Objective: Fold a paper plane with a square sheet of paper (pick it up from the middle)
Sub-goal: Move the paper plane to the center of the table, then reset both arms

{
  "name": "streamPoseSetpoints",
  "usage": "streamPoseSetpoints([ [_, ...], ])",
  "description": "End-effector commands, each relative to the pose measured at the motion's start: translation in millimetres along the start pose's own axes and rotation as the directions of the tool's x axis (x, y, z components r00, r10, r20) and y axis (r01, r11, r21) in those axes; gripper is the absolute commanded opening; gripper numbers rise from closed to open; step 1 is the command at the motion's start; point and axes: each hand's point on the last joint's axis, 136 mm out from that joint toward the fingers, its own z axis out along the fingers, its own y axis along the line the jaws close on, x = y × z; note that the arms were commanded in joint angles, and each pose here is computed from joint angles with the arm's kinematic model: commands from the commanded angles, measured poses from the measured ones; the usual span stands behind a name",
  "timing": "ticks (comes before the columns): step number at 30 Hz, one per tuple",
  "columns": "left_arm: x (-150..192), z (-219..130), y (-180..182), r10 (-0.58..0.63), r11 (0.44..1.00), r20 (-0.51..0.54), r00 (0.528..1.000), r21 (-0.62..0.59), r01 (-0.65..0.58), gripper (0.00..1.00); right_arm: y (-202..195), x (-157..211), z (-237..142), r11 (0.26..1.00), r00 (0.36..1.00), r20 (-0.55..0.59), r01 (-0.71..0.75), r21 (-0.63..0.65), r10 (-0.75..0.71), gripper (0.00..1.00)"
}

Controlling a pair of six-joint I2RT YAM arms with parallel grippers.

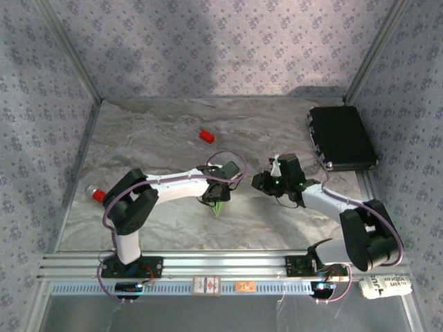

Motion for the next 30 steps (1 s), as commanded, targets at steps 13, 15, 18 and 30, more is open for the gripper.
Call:
streamPoseSetpoints([
  [13, -20.3, -48.9, -2.0, 0.029, 0.998, 0.109, 0.994, 0.055, -0.035, 0.56, -17.0, -12.9, -32.2, 0.994, 0.996, 0.083, 0.022, 0.105, -0.031, 0.28],
  [15, -25.8, -57.8, -2.4, 0.038, 0.996, 0.141, 0.989, 0.073, -0.048, 0.56, -20.4, -20.7, -40.7, 0.990, 0.993, 0.109, 0.037, 0.139, -0.052, 0.32],
  [18, -40.9, -73.7, 2.2, 0.059, 0.994, 0.221, 0.974, 0.079, -0.078, 0.62, -22.7, -37.0, -56.1, 0.978, 0.982, 0.156, 0.075, 0.193, -0.106, 0.44],
  [30, -135.4, -87.7, 149.8, 0.006, 0.996, 0.486, 0.874, -0.077, 0.036, 1.00, -65.8, -150.7, -128.7, 0.603, 0.722, 0.297, 0.205, 0.771, -0.625, 0.99],
])
